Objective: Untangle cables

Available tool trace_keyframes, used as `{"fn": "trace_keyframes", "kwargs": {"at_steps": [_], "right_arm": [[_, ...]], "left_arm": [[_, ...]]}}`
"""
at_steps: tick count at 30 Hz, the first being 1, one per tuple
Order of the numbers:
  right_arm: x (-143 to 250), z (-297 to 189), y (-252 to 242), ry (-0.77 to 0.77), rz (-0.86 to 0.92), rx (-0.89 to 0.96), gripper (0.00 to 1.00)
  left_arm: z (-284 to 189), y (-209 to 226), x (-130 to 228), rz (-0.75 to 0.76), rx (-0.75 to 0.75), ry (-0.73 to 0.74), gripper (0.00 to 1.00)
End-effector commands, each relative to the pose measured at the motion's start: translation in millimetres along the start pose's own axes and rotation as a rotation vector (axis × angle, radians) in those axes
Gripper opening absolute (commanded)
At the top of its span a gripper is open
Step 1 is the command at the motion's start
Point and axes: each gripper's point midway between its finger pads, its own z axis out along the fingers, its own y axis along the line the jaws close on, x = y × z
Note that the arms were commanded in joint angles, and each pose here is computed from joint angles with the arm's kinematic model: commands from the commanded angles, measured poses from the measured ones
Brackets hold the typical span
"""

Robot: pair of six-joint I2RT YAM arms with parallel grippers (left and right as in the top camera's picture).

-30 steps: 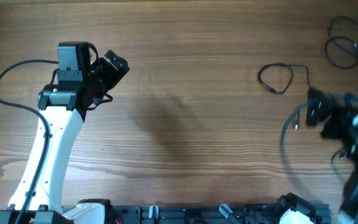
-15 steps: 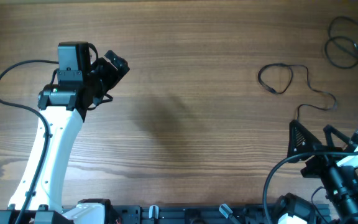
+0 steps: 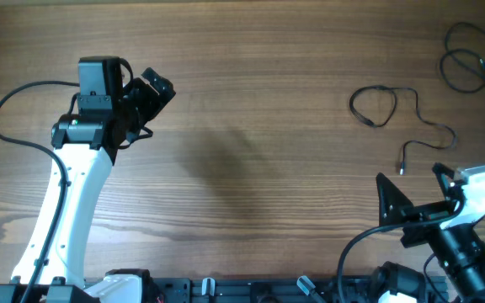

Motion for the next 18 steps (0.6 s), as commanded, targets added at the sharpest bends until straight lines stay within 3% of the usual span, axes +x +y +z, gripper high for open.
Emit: {"fn": "trace_keyframes", "kwargs": {"at_steps": [1, 8, 13, 18], "right_arm": [[9.0, 7.7, -3.3, -0.034, -0.068, -0.002, 1.00], [49.0, 46.8, -23.2, -0.179, 0.004, -0.022, 1.00], [58.7, 58.7, -20.7, -0.332, -0.091, -0.065, 1.00], [75.1, 75.1, -34.0, -0.390, -0.117, -0.040, 1.00]], "left_arm": [[-4.7, -3.4, -3.0, 0.026, 0.006, -0.021, 1.00], [-4.7, -3.4, -3.0, 0.026, 0.006, -0.021, 1.00], [-4.7, -3.4, -3.0, 0.026, 0.006, -0.021, 1.00], [-4.7, -3.4, -3.0, 0.026, 0.006, -0.021, 1.00]]}}
